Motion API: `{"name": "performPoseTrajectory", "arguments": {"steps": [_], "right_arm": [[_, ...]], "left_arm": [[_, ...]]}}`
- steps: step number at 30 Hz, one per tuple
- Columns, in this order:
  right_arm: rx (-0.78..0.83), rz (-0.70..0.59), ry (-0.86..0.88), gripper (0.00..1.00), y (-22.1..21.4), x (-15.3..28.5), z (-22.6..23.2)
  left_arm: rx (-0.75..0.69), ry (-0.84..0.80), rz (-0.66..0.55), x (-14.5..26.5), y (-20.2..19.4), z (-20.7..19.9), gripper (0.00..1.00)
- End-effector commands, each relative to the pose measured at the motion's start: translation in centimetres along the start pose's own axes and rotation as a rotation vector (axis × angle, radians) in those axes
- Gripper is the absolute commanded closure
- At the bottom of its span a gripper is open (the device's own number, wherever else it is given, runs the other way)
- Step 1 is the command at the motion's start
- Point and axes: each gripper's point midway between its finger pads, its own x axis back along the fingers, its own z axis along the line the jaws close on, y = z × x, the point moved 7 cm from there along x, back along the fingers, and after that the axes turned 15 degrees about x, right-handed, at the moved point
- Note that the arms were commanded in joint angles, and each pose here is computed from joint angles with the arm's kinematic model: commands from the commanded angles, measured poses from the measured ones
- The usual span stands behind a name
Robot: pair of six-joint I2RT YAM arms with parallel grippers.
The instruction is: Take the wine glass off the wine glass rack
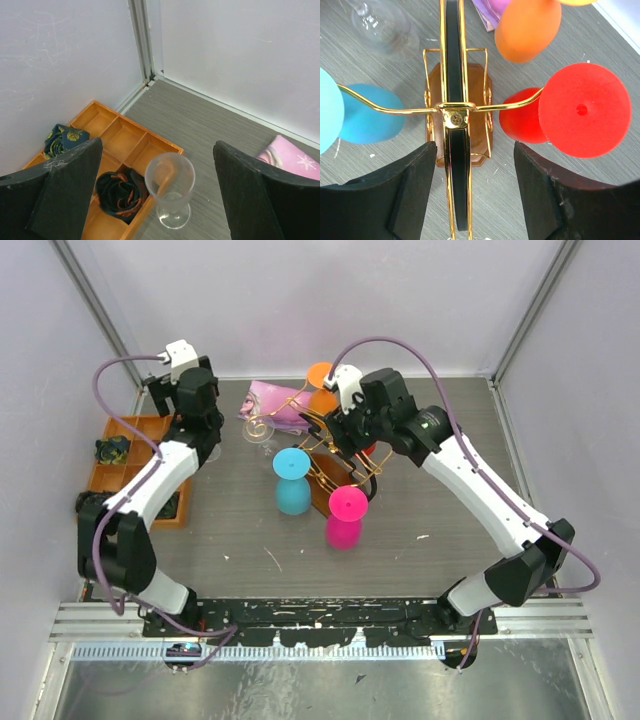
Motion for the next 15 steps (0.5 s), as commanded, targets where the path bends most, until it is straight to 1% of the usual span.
{"name": "performPoseTrajectory", "arguments": {"steps": [1,4,6,7,8,9,11,13,15], "right_arm": [[-0.029,-0.172,-0.054,0.34,3.5,4.7,-1.2],[-0.05,-0.203,-0.064,0.35,4.4,5.9,-1.5],[-0.085,-0.232,-0.082,0.35,5.1,6.7,-1.8],[-0.111,-0.246,-0.094,0.34,5.4,7.0,-1.9],[-0.148,-0.257,-0.117,0.31,5.6,7.2,-2.1],[-0.199,-0.25,-0.155,0.27,5.7,7.2,-2.5],[-0.34,-0.192,-0.233,0.26,5.1,6.7,-4.3],[-0.51,-0.157,-0.234,0.29,4.0,6.1,-6.8],[-0.681,-0.144,-0.184,0.39,2.5,5.4,-8.8]], "left_arm": [[0.081,0.014,0.121,3.5,2.5,1.1,0.01],[0.095,0.01,0.236,7.4,3.1,1.5,0.01],[0.113,-0.041,0.294,10.0,3.2,1.7,0.02],[0.123,-0.057,0.322,11.2,3.2,1.9,0.02],[0.144,-0.085,0.347,12.3,3.6,2.1,0.02],[0.154,-0.123,0.379,13.4,3.9,2.3,0.04],[0.148,-0.156,0.428,14.9,4.0,2.6,0.04],[0.132,-0.181,0.46,16.1,4.3,2.9,0.04],[0.131,-0.196,0.48,17.2,4.7,3.4,0.04]]}}
